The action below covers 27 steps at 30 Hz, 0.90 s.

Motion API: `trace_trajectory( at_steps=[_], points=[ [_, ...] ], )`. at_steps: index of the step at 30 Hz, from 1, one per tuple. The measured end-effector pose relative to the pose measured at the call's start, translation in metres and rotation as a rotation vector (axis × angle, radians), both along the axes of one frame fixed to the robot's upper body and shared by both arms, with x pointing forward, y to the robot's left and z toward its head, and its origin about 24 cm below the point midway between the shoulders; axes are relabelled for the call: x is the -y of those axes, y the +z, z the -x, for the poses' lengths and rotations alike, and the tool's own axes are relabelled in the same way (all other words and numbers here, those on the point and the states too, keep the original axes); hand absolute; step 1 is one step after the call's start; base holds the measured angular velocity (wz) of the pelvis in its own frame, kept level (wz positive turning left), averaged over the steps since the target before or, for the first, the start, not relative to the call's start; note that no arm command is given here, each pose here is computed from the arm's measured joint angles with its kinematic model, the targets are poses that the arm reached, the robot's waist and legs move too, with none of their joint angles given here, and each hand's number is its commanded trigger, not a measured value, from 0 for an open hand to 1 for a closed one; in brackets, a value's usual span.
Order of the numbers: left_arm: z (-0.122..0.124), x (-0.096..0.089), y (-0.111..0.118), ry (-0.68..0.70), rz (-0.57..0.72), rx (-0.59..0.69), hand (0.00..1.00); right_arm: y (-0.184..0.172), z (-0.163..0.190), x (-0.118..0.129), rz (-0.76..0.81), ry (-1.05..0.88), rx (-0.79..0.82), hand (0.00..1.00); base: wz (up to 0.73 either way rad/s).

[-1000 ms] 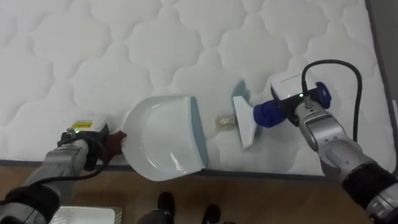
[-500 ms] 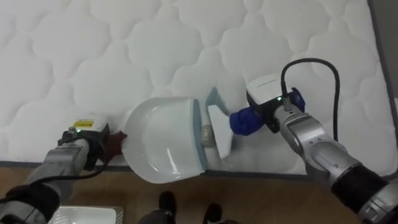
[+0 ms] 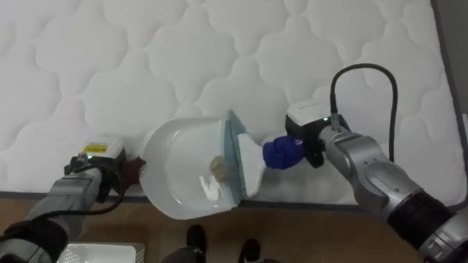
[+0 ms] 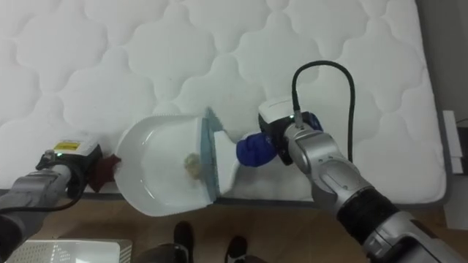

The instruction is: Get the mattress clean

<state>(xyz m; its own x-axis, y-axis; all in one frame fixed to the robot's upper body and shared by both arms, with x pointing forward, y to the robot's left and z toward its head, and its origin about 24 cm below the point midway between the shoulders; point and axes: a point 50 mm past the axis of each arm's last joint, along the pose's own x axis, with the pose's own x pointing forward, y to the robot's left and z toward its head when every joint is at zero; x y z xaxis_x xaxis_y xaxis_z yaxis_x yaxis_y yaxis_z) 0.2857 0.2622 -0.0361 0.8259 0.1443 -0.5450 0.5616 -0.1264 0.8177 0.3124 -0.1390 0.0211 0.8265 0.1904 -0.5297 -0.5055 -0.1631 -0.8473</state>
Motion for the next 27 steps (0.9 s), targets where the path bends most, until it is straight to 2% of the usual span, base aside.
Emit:
trace_trajectory(
  at_steps=[8, 20, 27],
  points=[
    [0.003, 0.0, -0.002, 0.007, 0.009, 0.016, 1.0, -0.001, -0.001, 0.006, -0.058, -0.039, -0.038, 1.0, 0.01],
    [0.006, 0.005, -0.009, 0.04, 0.032, 0.016, 1.0, 0.0, -0.003, 0.009, -0.081, -0.054, -0.015, 1.0, 0.0],
    [0.009, 0.005, -0.012, 0.035, 0.042, 0.058, 1.0, -0.003, -0.002, 0.017, -0.116, -0.058, -0.006, 1.0, 0.0]
  ],
)
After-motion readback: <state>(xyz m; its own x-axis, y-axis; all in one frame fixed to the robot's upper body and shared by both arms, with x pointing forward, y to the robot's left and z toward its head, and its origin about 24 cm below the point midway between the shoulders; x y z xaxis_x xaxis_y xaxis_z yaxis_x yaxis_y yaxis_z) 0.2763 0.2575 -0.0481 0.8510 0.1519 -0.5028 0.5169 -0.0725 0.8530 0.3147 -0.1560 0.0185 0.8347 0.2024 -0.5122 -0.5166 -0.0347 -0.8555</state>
